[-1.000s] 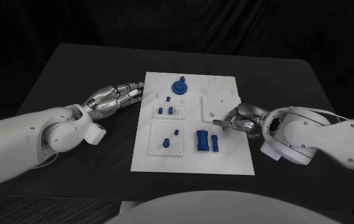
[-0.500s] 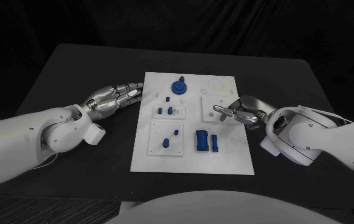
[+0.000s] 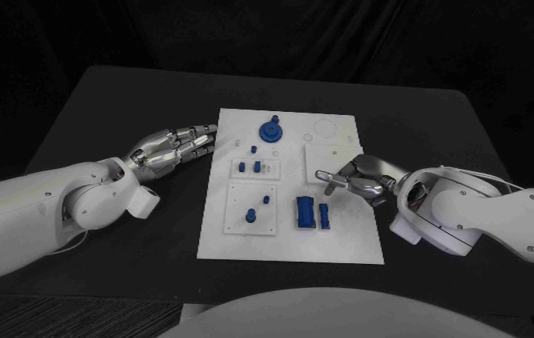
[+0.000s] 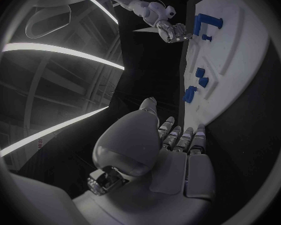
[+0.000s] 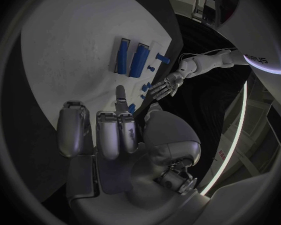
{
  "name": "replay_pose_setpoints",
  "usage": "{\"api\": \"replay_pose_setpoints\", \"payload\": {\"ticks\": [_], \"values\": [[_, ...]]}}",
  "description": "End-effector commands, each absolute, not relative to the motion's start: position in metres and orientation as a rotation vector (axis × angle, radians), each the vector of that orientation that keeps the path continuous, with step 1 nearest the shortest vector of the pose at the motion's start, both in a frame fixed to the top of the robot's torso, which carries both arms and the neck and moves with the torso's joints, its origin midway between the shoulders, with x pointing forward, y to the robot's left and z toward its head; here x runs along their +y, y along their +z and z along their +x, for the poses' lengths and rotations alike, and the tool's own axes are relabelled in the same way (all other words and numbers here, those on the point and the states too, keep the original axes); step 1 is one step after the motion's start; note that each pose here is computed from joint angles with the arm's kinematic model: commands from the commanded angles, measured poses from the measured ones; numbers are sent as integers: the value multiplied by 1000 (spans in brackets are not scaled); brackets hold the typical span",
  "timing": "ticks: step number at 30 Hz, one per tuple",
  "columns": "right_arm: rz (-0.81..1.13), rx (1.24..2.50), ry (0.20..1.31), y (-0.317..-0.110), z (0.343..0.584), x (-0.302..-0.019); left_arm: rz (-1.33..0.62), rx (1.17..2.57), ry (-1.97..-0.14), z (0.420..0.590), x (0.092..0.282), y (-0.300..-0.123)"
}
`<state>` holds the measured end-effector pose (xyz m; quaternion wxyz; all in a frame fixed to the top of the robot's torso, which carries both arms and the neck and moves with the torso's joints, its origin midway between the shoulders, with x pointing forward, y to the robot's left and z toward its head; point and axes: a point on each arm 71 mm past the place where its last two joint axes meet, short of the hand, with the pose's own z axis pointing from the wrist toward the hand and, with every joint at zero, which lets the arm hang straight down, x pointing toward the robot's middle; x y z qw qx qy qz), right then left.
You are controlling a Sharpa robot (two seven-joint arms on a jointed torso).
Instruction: Assemble the parts on the task board
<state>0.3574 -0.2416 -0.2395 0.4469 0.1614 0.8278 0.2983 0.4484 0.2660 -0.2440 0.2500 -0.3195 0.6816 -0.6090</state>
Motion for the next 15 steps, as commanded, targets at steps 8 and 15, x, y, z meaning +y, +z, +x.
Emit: {"api": "replay_pose_setpoints", "payload": {"ticks": [8,15], "values": [[373,2125,764,-246,351,-234,-876,1897,-1662,444,263,-249],[367,2154,731,-249,350,-234,-875,1897,-1664,444,263,-249]]}}
